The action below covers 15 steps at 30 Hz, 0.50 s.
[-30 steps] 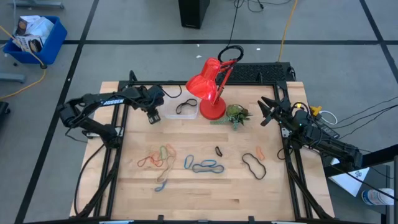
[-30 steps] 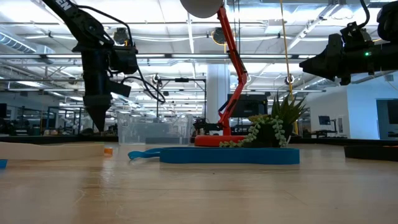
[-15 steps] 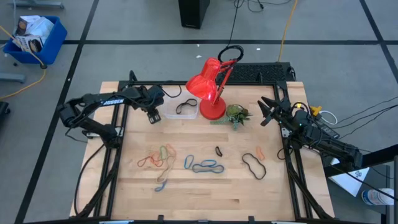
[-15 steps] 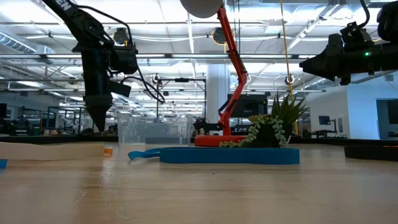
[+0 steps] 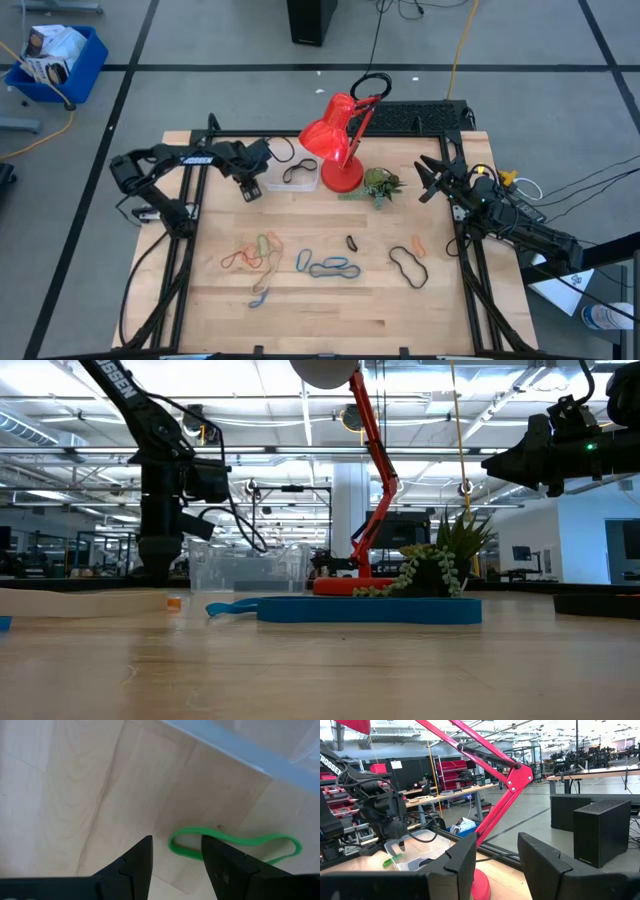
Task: Pick and place rubber bands into bin
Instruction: Put the top green rubber band into the transparent bin
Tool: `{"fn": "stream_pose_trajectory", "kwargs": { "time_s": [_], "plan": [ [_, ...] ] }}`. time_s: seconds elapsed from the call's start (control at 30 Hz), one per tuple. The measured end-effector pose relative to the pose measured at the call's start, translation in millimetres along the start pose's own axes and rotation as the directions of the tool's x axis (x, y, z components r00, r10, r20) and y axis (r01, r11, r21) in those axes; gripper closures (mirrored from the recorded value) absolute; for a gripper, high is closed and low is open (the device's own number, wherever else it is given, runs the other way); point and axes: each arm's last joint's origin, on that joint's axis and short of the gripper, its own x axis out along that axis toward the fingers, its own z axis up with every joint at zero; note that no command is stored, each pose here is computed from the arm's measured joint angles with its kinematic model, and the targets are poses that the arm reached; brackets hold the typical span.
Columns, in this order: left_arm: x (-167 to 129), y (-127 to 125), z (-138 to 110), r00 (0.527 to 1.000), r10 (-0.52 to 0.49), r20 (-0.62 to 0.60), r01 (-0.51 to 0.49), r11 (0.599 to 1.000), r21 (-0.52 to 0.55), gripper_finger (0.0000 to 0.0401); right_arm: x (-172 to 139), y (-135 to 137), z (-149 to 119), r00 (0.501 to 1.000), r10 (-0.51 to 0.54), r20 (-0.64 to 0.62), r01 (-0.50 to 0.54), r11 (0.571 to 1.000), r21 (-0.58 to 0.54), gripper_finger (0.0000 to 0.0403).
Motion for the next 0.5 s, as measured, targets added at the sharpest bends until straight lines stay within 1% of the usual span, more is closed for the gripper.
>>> {"fn": "stream_pose_trajectory", "kwargs": {
  "time_s": [0.4, 0.5],
  "plan": [
    [3.6, 0.4, 0.2, 1.0, -0.003, -0.015, 0.003, 1.0, 0.006, 0.0224, 0.0, 0.0, 0.0, 1.0, 0.0, 0.0, 0.0, 1.0, 0.0, 0.0261],
    [3.9, 0.2, 0.0, 1.0, -0.006, -0.016, 0.006, 1.0, 0.008, 0.0234, 0.0, 0.0, 0.0, 1.0, 0.0, 0.0, 0.0, 1.0, 0.0, 0.0261]
  ]
}}
